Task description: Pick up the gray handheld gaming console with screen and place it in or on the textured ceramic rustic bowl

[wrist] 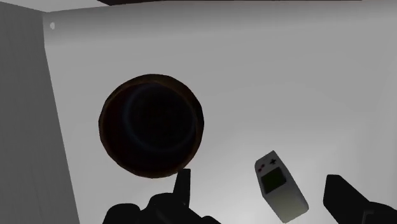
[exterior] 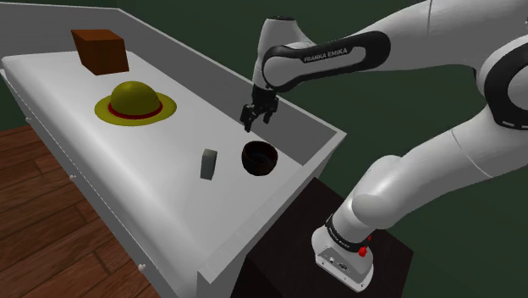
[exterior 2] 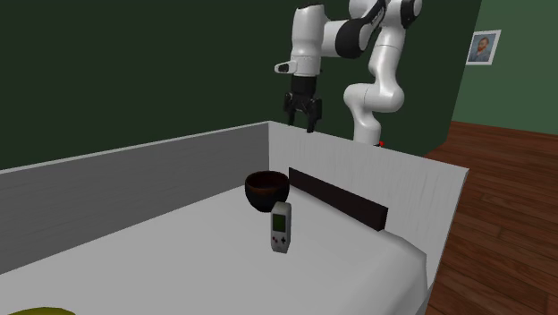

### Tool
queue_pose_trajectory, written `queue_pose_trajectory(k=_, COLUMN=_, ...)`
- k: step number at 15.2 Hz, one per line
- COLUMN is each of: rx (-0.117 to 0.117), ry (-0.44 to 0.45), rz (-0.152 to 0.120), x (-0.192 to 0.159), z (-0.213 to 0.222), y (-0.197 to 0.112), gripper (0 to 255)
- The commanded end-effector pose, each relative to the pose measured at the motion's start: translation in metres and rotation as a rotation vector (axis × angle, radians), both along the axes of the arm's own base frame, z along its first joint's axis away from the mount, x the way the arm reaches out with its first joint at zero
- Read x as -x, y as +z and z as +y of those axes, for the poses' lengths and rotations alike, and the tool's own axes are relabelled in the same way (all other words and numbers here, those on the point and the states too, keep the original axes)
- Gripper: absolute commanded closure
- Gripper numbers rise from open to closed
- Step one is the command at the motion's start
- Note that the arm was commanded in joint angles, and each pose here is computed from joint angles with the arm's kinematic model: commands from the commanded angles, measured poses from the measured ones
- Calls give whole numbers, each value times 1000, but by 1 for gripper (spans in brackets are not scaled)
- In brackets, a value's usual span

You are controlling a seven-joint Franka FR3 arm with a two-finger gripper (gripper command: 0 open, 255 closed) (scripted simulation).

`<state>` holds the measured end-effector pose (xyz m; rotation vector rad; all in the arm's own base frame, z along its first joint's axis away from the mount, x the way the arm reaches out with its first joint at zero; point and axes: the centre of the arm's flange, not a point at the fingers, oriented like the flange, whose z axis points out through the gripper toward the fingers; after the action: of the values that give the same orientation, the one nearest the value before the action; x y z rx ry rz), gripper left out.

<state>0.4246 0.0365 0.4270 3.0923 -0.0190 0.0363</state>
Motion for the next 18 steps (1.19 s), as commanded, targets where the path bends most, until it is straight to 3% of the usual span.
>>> queue_pose_trajectory(k=1, rx=-8, ry=-8, rz=-2, x=-17, z=10, y=-24, gripper=0)
queue_pose_trajectory(k=18, rx=-65, ry=-70, rz=-8, x=-134, z=78, y=-187, gripper=0)
